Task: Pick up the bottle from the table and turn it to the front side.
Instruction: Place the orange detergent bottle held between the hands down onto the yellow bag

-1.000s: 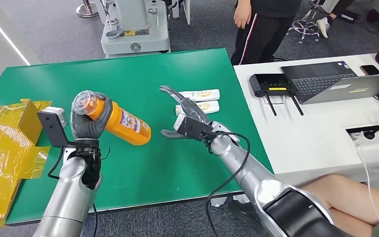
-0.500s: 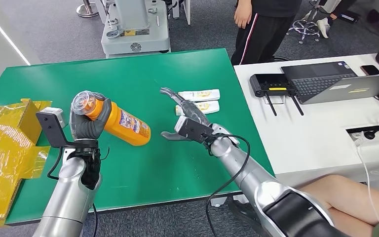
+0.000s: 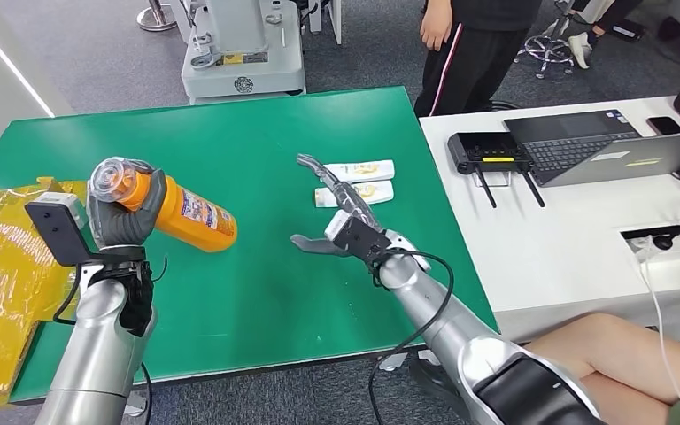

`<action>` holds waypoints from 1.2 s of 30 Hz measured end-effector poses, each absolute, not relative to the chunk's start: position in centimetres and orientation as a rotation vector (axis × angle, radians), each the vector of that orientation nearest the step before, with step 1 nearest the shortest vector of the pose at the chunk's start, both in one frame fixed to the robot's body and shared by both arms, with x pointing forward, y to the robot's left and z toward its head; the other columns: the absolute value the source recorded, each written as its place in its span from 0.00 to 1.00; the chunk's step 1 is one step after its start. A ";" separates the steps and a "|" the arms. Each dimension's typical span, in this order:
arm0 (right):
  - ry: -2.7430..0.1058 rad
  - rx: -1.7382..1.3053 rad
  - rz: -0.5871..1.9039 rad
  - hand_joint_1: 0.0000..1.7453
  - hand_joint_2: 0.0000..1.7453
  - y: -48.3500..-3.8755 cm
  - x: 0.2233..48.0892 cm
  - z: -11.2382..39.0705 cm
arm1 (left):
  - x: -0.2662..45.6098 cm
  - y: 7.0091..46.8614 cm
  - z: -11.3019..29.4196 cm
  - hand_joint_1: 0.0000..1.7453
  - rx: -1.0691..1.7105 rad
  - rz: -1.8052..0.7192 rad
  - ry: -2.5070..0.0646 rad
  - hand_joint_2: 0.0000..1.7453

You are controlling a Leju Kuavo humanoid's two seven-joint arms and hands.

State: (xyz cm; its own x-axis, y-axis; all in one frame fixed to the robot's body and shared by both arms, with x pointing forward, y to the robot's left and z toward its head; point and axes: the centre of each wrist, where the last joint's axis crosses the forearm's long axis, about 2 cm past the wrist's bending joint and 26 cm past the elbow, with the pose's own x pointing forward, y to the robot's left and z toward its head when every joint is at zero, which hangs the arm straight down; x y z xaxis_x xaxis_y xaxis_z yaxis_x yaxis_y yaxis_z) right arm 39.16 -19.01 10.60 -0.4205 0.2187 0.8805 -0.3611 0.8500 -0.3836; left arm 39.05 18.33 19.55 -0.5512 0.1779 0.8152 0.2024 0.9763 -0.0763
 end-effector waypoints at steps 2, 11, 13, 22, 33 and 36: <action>-1.926 0.115 0.602 0.00 1.00 -18.5 38.6 10.4 | 38.9 18.8 19.1 1.00 -0.256 -0.032 -2.167 1.00; -2.062 0.148 0.454 0.00 1.00 -16.5 36.4 11.3 | 38.3 19.8 17.7 1.00 -0.223 -0.028 -2.153 1.00; -2.118 0.146 0.390 0.00 1.00 -16.1 35.7 11.9 | 38.3 19.9 17.6 1.00 -0.209 -0.024 -2.151 1.00; -2.393 0.176 -0.004 0.00 1.00 -14.3 29.6 17.1 | 38.3 21.6 17.5 1.00 -0.124 -0.026 -2.146 1.00; -2.433 0.311 -0.150 0.00 1.00 -12.8 23.6 18.8 | 38.7 24.1 18.9 1.00 -0.019 -0.060 -2.166 1.00; -2.418 0.321 -0.148 0.00 1.00 -12.4 23.0 18.5 | 38.9 24.8 19.3 1.00 0.009 -0.071 -2.178 1.00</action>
